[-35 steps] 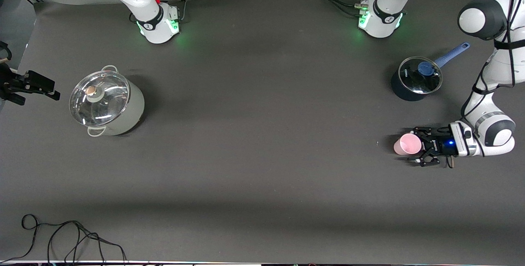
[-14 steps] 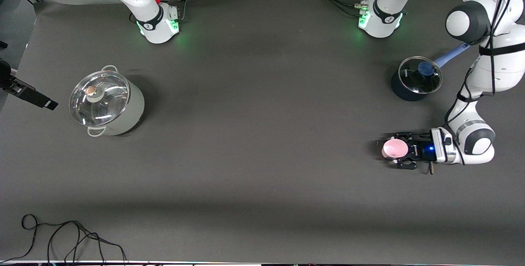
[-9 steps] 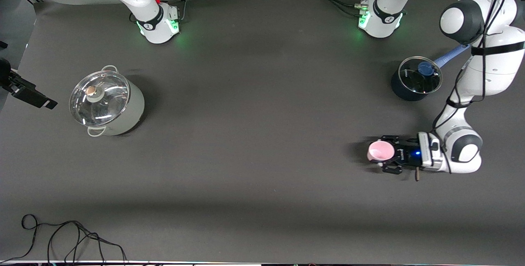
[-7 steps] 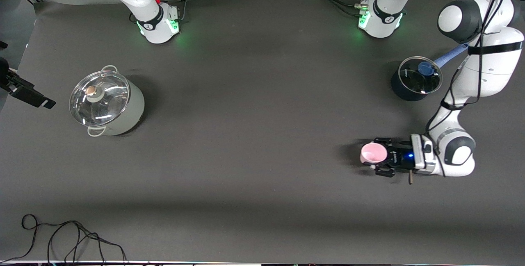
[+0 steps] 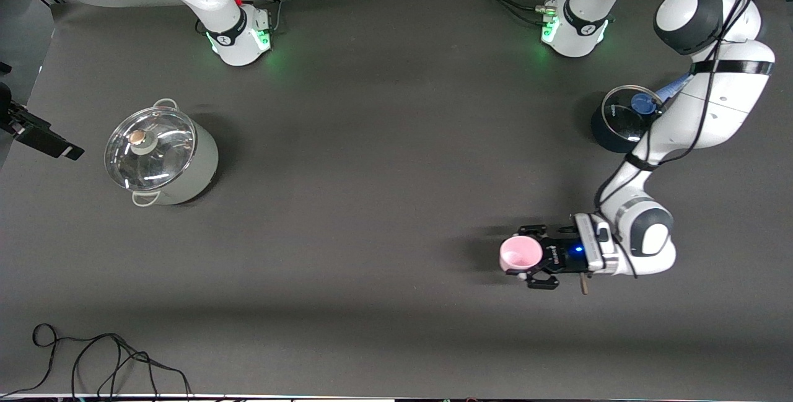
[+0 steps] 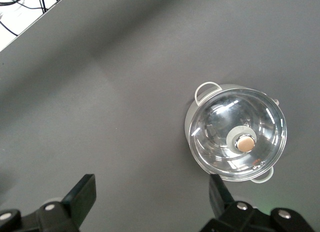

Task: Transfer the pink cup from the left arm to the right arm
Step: 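Lift the pink cup with the left gripper while the right gripper approaches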

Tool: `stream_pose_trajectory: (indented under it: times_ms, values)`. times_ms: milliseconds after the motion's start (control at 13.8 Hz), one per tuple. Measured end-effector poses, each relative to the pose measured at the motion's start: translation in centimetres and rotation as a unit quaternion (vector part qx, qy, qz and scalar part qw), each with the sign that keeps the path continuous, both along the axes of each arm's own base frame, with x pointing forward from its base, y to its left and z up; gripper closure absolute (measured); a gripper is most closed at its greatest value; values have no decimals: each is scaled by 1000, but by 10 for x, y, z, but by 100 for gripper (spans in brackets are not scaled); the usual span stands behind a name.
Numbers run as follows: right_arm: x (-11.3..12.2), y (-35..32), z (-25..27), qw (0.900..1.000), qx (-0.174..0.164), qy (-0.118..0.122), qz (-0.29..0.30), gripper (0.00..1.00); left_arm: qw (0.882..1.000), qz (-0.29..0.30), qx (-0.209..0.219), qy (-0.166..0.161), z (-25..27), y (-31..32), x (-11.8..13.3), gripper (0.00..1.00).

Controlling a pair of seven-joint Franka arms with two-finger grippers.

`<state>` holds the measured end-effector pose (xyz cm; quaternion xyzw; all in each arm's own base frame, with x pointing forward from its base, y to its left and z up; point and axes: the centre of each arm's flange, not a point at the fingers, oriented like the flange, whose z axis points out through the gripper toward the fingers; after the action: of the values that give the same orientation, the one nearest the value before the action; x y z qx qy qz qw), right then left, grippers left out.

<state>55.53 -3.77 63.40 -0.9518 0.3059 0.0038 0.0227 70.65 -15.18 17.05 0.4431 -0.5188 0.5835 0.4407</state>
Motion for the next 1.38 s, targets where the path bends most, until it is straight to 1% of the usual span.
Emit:
stream_pose_trajectory:
  times_ms: [289,507,651,796,941,1158,1375]
  values:
    - [2,6,-2,1000,0,2,3,0,998,54,6,23,45,-64,9,31]
    - [3,19,-4,1000,1,4,2,0,993,101,15,55,88,-105,9,31]
    - [4,37,-6,1000,1,6,14,0,989,127,25,77,115,-134,3,31]
    - [5,58,-8,1000,1,8,27,0,983,151,40,96,141,-166,-9,31]
    - [5,70,-8,1000,1,10,19,0,978,172,54,110,166,-201,-26,31]
    - [5,83,-10,1000,1,11,21,0,970,196,71,124,195,-251,-49,31]
    - [6,108,-17,1000,-1,19,24,0,962,222,87,129,218,-297,-76,31]
